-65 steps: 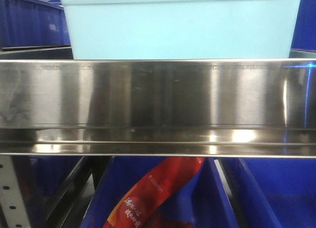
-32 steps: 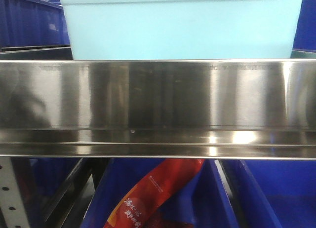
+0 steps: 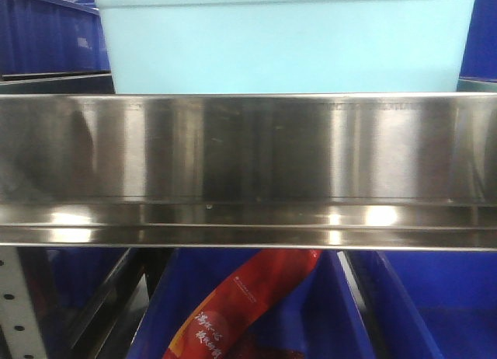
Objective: Fetch blue bin and place on conveyor start
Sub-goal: 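Grip both rims of the turquoise bin with left and right grippers, then lift the turquoise bin up off the shelf with both grippers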
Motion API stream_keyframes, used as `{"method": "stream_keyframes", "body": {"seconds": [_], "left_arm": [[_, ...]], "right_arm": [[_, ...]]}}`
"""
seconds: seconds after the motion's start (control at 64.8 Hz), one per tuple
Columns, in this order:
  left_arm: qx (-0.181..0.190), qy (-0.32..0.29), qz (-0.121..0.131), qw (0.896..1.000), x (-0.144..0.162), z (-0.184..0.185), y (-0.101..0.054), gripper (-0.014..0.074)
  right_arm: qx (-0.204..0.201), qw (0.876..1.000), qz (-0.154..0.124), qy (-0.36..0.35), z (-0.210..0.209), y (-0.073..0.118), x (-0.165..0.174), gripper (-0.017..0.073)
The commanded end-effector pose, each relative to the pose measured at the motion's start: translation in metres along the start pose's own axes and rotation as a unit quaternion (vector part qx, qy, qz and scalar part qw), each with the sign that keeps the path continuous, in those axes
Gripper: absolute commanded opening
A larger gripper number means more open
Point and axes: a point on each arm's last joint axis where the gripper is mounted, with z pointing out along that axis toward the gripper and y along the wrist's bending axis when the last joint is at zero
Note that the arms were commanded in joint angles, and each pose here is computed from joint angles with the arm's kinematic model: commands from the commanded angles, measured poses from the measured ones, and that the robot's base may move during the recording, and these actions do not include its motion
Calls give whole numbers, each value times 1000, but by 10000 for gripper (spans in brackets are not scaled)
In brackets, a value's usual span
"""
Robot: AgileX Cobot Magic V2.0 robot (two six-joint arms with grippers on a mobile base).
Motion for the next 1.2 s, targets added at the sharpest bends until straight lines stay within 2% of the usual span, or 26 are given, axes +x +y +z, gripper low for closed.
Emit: {"method": "stream_keyframes", "body": {"seconds": [0.0, 0.185, 0.278, 0.339, 0.401, 0.494, 0.555, 0.617, 0.694, 0.787, 0.833, 0.957, 1.065, 1.188], "left_arm": [[50, 15, 30, 998, -10, 8, -8, 526], [160, 50, 48, 985, -30, 38, -36, 526], [215, 79, 61, 972, -39, 63, -61, 526], [234, 91, 62, 966, -49, 78, -75, 526], [243, 117, 52, 962, -58, 99, -91, 526], [239, 168, 44, 955, -71, 134, -109, 526], [229, 196, 30, 953, -82, 154, -117, 526], [214, 221, 6, 952, -97, 174, -122, 526], [190, 262, -2, 946, -103, 200, -124, 526], [162, 298, -13, 941, -110, 228, -119, 526], [147, 324, -12, 934, -108, 242, -117, 526], [113, 377, -18, 919, -96, 274, -108, 526], [95, 408, -19, 908, -78, 296, -103, 526], [86, 435, -18, 896, -56, 314, -103, 526]], "right_arm": [[-9, 1000, -4, 25, 9, 1, -5, 549], [-50, 996, -5, 73, 34, 9, -17, 549], [-76, 991, -8, 107, 53, 16, -24, 549], [-89, 987, -11, 136, 67, 20, -32, 549], [-94, 981, -13, 168, 83, 24, -43, 549], [-98, 972, -17, 212, 108, 28, -57, 549], [-99, 968, -14, 229, 124, 31, -72, 549], [-100, 961, -7, 256, 140, 34, -83, 549], [-99, 950, 2, 296, 163, 38, -93, 549], [-101, 935, 2, 339, 188, 43, -103, 549], [-101, 927, 0, 361, 205, 45, -102, 549], [-101, 919, -1, 382, 240, 50, -98, 549], [-99, 909, -1, 404, 270, 53, -82, 549], [-95, 893, 2, 439, 298, 57, -52, 549]]}}
